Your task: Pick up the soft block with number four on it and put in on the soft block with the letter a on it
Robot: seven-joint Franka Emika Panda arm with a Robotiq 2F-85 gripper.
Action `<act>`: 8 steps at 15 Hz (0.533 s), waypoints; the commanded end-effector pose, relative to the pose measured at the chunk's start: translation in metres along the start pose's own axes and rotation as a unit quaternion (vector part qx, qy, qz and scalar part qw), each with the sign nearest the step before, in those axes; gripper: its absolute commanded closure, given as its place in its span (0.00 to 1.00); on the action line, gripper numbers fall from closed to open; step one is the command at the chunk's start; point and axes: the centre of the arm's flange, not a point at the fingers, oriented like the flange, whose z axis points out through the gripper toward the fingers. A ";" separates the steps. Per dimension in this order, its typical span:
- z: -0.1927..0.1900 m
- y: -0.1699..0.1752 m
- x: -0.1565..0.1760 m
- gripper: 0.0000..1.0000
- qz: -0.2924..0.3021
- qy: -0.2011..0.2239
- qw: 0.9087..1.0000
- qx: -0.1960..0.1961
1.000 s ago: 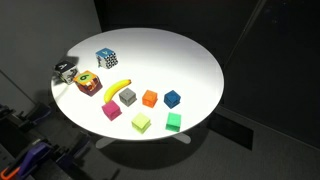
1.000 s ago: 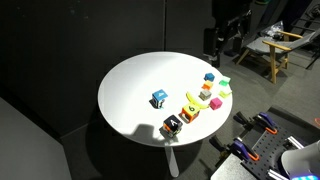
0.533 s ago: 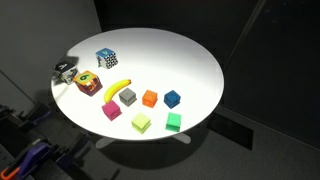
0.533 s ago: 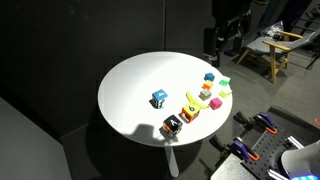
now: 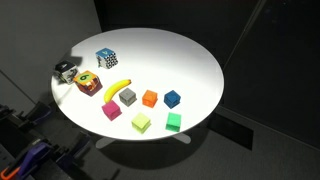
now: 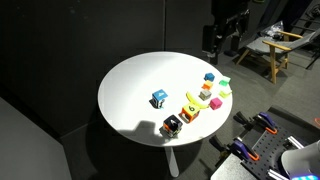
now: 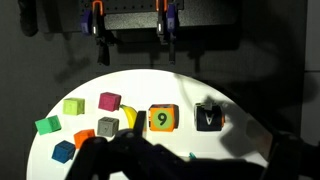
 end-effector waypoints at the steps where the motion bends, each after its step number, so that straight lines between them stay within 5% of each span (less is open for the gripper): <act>1: -0.007 0.008 0.017 0.00 -0.015 0.024 0.999 0.028; 8: 0.010 0.012 0.073 0.00 -0.046 0.081 0.994 0.056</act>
